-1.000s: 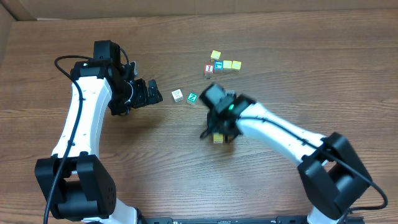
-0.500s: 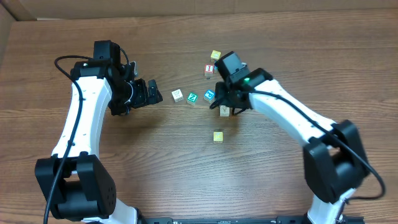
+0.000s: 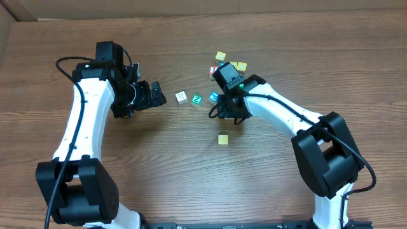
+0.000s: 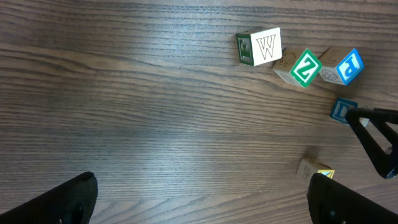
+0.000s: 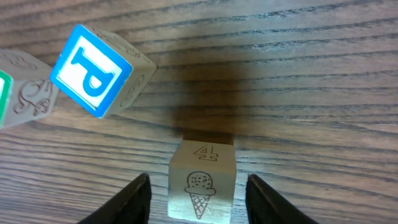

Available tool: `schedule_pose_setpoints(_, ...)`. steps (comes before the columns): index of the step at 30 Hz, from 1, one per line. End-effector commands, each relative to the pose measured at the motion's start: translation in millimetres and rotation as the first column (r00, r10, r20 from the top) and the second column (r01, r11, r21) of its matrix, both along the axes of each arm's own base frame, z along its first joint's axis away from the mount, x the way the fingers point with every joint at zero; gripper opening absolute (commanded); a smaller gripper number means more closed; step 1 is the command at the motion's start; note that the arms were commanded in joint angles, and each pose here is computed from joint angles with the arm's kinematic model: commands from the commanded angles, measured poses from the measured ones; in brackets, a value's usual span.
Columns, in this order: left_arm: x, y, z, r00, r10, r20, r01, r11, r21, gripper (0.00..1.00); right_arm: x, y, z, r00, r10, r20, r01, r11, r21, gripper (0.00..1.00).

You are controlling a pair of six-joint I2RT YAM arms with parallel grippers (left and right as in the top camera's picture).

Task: Flip 5 blocks

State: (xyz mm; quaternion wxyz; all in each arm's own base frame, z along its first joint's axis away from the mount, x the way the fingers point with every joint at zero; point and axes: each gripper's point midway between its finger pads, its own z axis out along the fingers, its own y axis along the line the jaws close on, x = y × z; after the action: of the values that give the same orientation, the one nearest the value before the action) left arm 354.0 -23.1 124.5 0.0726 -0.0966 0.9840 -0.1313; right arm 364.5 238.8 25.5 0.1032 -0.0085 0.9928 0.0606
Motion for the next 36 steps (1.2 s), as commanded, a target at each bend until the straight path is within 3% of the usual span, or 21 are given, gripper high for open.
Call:
schedule_pose_setpoints(1, 5, -4, 2, 1.0, -0.013, 0.011, 0.013, 1.0, 0.006, 1.0, 1, 0, 2, 1.0, 0.003, 0.01, -0.003, 1.0, 0.0, 0.49)
schedule_pose_setpoints(10, 5, -4, 2, 1.0, -0.013, 0.011, 0.013, 1.0, 0.006, 1.0, 1, 0, -7, 1.0, 0.003, -0.001, -0.003, 1.0, -0.008, 0.48)
schedule_pose_setpoints(17, 5, -4, 2, 1.0, -0.013, 0.011, 0.013, 1.0, 0.006, 1.0, 0, 0, -10, 1.0, 0.003, -0.009, -0.003, 1.0, -0.013, 0.37)
schedule_pose_setpoints(27, 5, -4, 2, 1.0, -0.013, 0.011, 0.013, 1.0, 0.006, 1.0, -2, -2, -11, 1.0, 0.003, -0.017, -0.003, 1.0, -0.018, 0.41)
schedule_pose_setpoints(36, 5, -4, 2, 1.0, -0.013, 0.011, 0.013, 1.0, 0.006, 1.0, -3, -2, -10, 1.0, 0.003, -0.024, -0.003, 1.0, -0.022, 0.36)
